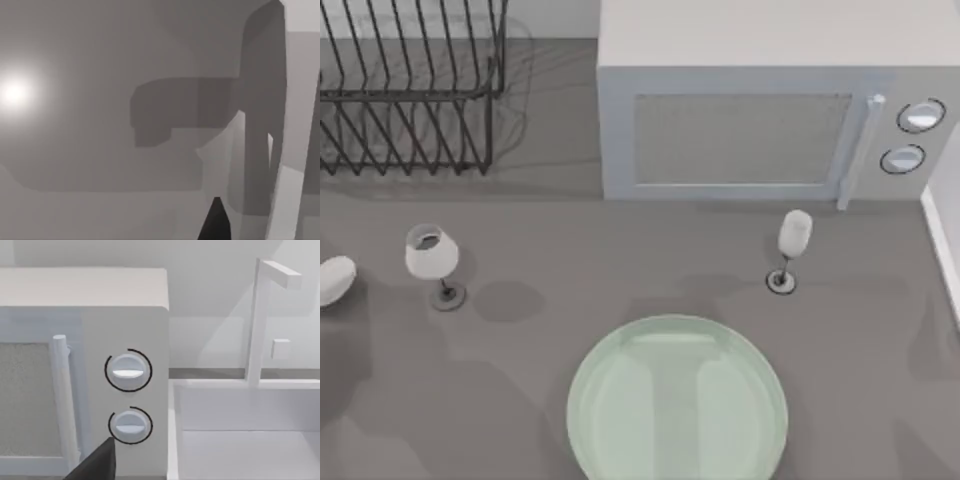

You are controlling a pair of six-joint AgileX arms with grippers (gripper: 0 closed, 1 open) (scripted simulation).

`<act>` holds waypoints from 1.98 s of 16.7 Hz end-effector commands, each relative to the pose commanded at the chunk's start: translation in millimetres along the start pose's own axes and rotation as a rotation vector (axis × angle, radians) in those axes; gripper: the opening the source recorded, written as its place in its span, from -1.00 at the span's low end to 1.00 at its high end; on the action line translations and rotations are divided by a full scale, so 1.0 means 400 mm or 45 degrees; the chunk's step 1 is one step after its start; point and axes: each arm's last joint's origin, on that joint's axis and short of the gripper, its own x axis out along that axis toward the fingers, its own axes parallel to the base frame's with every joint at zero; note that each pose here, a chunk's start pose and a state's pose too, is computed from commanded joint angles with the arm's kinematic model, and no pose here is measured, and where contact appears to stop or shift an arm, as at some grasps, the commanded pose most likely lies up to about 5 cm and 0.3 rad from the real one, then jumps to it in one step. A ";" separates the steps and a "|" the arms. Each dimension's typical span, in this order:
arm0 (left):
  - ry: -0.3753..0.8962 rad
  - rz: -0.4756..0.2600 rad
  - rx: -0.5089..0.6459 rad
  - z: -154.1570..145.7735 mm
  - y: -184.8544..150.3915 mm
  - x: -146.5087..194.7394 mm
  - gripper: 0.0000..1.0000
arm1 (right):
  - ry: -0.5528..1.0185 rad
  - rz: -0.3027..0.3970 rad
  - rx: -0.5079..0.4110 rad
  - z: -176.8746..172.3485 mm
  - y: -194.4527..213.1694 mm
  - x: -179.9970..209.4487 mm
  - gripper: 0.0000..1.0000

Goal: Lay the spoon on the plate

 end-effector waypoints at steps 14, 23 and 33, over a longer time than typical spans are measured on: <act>0.014 -0.025 -0.004 0.000 -0.005 -0.213 -1.00 | 0.000 0.000 0.000 0.000 0.000 0.000 1.00; -0.024 0.124 -0.407 0.096 -0.012 -0.239 -1.00 | 0.000 0.000 0.000 0.000 0.000 0.000 1.00; -0.368 0.240 -1.372 0.353 -0.140 -0.307 -1.00 | 0.000 0.000 0.000 0.000 0.000 0.000 1.00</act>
